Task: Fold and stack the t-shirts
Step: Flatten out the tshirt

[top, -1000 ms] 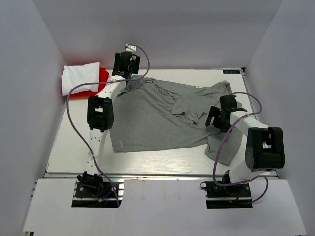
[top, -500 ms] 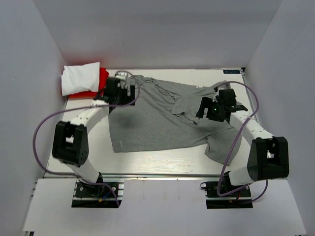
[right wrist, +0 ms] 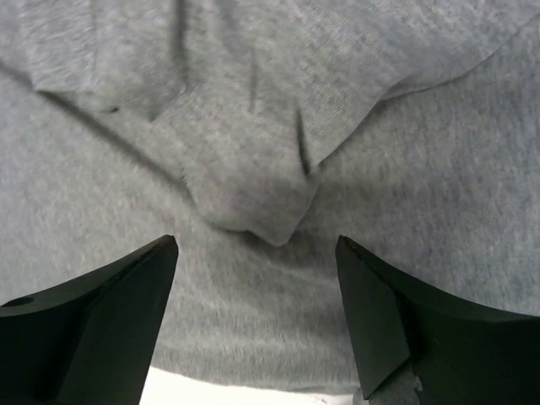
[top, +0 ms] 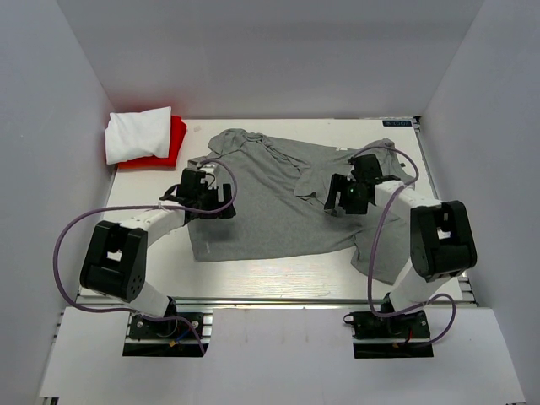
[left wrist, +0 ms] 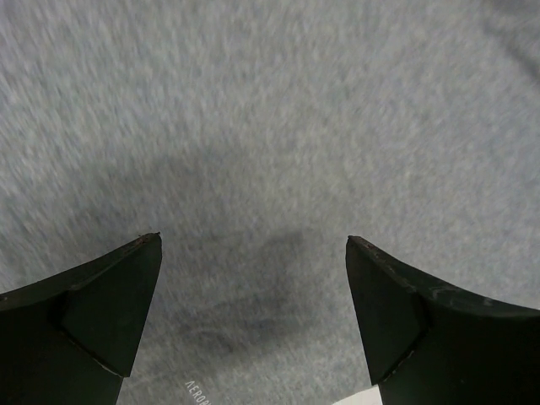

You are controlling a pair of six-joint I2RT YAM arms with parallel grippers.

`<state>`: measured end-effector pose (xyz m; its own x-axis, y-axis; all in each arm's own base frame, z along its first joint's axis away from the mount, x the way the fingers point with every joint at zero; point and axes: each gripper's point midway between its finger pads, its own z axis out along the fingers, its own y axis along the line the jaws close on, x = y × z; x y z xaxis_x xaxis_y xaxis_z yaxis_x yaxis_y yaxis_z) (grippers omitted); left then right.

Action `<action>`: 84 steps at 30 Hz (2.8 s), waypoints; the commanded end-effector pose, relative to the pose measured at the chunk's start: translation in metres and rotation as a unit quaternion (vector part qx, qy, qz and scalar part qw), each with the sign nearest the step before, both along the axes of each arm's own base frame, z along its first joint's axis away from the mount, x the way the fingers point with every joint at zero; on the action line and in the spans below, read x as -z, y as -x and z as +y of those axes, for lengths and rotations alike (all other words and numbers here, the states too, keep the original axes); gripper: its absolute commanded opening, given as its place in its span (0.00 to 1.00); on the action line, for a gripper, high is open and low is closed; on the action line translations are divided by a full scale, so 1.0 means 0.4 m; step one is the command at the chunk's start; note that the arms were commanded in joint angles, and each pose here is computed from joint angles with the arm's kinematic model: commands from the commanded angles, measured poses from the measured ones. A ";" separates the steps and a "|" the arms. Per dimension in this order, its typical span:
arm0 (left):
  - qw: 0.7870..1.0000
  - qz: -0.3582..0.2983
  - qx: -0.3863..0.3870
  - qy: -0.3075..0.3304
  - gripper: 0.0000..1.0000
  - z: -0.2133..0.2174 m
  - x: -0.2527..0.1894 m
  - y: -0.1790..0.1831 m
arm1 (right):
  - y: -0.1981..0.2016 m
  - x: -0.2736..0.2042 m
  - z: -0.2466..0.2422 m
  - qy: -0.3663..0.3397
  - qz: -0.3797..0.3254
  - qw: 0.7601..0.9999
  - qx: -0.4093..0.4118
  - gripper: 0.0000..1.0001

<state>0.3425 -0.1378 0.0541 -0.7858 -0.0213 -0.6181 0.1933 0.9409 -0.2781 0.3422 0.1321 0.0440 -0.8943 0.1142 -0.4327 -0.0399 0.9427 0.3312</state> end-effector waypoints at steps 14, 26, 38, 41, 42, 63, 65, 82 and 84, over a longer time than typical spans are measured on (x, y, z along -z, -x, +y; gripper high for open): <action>0.999 0.004 -0.031 -0.010 1.00 0.028 0.021 0.032 | -0.101 -0.077 0.023 -0.013 -0.067 0.997 0.031 0.00; 0.996 0.060 -0.047 -0.051 1.00 0.065 0.114 0.074 | -0.520 -0.335 -0.008 0.025 -0.200 0.972 0.123 0.00; 0.988 0.121 -0.025 -0.093 1.00 0.081 0.189 0.092 | -0.866 -0.447 -0.248 -0.026 -0.432 0.815 0.386 0.00; 0.987 0.130 -0.018 -0.095 1.00 0.081 0.210 0.103 | -0.937 -0.558 -0.262 -0.058 -0.518 0.765 0.379 0.00; 0.987 0.132 -0.015 -0.090 1.00 0.076 0.209 0.104 | -0.949 -0.568 -0.259 -0.058 -0.531 0.760 0.370 0.00; 0.994 0.080 -0.015 -0.073 1.00 0.079 0.136 0.074 | -1.003 -0.559 -0.131 0.063 -0.665 0.740 0.083 0.41; 0.995 0.062 -0.019 -0.071 1.00 0.080 0.109 0.063 | -1.004 -0.541 -0.137 0.075 -0.642 0.759 0.085 0.75; 0.995 -0.044 -0.083 -0.029 1.00 0.057 -0.129 -0.091 | -0.303 -0.320 -0.184 0.080 -0.190 0.971 0.118 0.90; 0.995 -0.045 -0.083 -0.029 1.00 0.050 -0.131 -0.120 | -0.221 -0.248 -0.202 0.097 -0.140 0.978 0.121 0.90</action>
<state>0.3745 -0.1185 0.1007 -0.7240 -0.0841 -0.6847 0.0837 0.9745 -0.2082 0.4889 0.0595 0.2264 -0.4538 0.1735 -0.8740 0.0177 0.9824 0.1858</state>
